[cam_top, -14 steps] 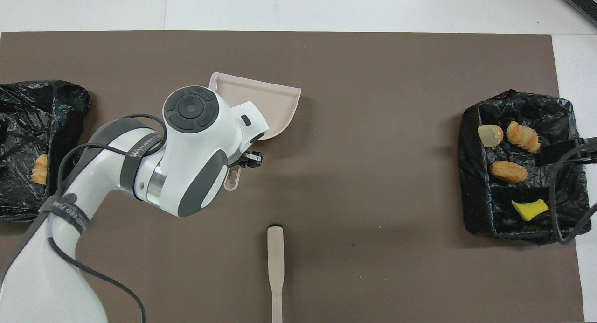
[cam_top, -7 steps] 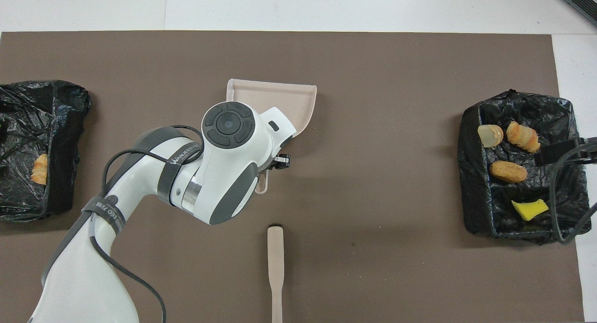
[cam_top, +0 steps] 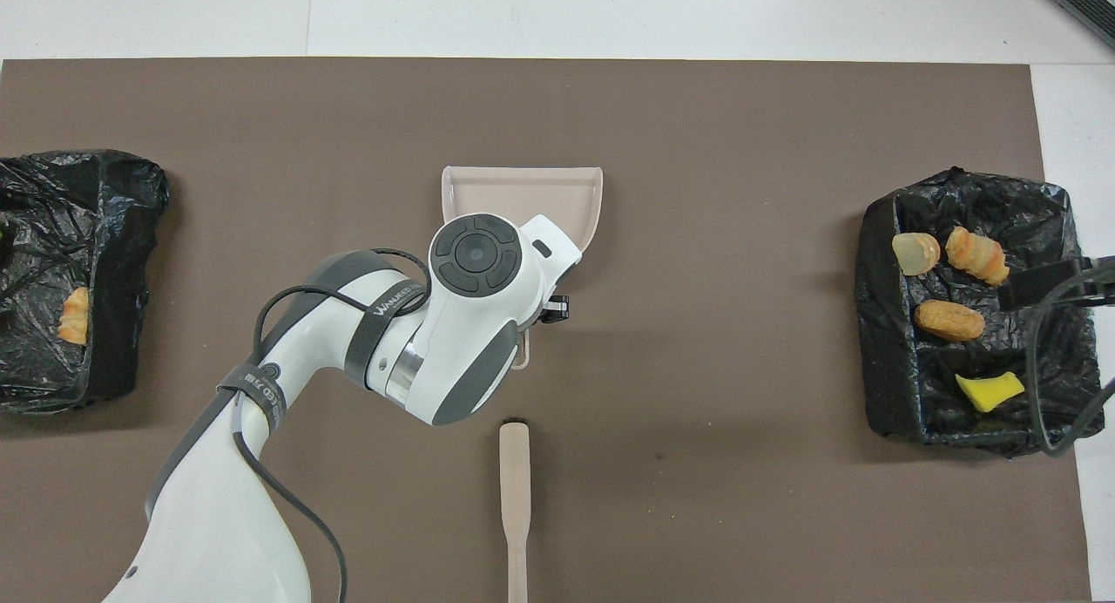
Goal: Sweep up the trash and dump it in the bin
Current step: 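Lower the dustpan with the left gripper onto the table center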
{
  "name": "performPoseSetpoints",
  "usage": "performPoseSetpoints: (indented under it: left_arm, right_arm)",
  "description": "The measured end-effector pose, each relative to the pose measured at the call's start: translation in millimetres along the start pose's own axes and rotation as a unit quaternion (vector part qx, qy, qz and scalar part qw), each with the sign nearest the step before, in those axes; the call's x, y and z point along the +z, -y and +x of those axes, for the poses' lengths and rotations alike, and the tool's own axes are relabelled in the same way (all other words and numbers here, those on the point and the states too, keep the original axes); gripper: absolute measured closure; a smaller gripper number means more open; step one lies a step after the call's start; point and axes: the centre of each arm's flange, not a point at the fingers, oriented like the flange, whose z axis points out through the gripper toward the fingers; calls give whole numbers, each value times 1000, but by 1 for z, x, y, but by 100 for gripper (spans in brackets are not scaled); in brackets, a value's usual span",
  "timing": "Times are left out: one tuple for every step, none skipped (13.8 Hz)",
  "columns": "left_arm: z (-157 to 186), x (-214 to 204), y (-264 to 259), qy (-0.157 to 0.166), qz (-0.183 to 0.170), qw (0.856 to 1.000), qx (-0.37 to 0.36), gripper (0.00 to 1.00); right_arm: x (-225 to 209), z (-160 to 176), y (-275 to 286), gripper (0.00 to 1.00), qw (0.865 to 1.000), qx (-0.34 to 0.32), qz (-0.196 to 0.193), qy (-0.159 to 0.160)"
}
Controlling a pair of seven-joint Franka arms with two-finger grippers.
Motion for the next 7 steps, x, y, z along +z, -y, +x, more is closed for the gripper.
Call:
performPoseSetpoints:
  left_arm:
    - [1, 0, 2, 0, 1, 1000, -2, 69]
    - [2, 0, 4, 0, 1, 1000, -3, 69]
    - [3, 0, 4, -1, 1, 1000, -4, 63]
    - [3, 0, 6, 0, 1, 1000, -5, 58]
    - [4, 1, 7, 0, 2, 1000, -6, 58]
    - [4, 1, 8, 0, 2, 1000, -7, 51]
    - [6, 1, 10, 0, 3, 1000, -9, 43]
  right_arm:
    - [0, 0, 0, 0, 1000, 0, 0, 0]
    - [0, 0, 0, 0, 1000, 0, 0, 0]
    - [0, 0, 0, 0, 1000, 0, 0, 0]
    - [0, 0, 0, 0, 1000, 0, 0, 0]
    - [0, 0, 0, 0, 1000, 0, 0, 0]
    - [0, 0, 0, 0, 1000, 0, 0, 0]
    - [0, 0, 0, 0, 1000, 0, 0, 0]
